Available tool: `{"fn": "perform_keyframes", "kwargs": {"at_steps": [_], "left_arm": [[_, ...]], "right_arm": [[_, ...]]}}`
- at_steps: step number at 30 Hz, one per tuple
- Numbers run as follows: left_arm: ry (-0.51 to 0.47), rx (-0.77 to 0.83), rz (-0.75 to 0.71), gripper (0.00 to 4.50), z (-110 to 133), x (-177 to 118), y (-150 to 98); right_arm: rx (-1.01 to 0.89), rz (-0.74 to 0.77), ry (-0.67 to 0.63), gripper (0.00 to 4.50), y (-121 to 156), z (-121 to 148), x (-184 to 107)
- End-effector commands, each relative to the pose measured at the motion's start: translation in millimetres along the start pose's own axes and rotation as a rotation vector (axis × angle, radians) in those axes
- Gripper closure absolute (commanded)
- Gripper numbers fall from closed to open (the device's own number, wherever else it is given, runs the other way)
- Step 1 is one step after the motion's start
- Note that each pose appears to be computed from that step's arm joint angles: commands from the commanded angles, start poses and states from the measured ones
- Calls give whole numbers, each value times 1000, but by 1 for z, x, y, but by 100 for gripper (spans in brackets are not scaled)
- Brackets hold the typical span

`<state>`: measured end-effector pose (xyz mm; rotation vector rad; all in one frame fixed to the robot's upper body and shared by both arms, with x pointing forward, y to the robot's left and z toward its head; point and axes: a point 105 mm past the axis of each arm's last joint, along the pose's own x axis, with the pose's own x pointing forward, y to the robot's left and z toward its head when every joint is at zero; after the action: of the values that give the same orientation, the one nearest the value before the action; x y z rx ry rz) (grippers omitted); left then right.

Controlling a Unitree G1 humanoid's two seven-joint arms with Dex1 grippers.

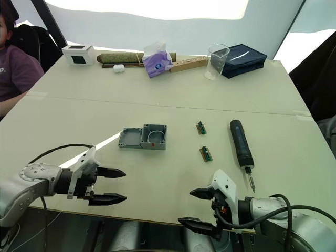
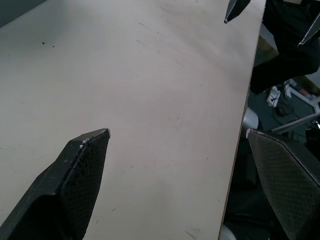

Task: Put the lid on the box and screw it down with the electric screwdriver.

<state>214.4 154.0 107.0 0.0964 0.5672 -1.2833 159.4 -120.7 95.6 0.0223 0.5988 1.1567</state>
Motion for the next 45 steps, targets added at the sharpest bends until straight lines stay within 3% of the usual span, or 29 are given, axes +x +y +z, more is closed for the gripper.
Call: {"fn": "perform_keyframes", "kwargs": {"at_steps": [1, 13, 19, 22, 26, 29, 35, 45], "left_arm": [[-17, 13, -19, 0, 6, 1, -1], [-19, 30, -5, 0, 8, 0, 1], [-70, 112, 106, 0, 17, -1, 15], [-81, 135, 186, 0, 28, -6, 28], [8, 259, 250, 0, 55, -15, 51], [69, 369, 216, 0, 74, -19, 60], [195, 613, 134, 0, 117, -5, 69], [332, 705, -47, 0, 124, 56, 62]], "right_arm": [[-41, 16, -15, 3, 6, 9, -1], [-70, -23, -57, 3, -3, 14, 0], [-88, -35, -79, 3, -9, 19, 0], [-122, -119, -126, 3, -22, 33, -2], [-125, -163, -193, 3, -27, 55, -2], [-185, -184, -268, 3, -27, 78, 1], [-303, -224, -216, 3, -28, 92, 11], [-403, -273, -152, 3, -32, 84, 34]]}}
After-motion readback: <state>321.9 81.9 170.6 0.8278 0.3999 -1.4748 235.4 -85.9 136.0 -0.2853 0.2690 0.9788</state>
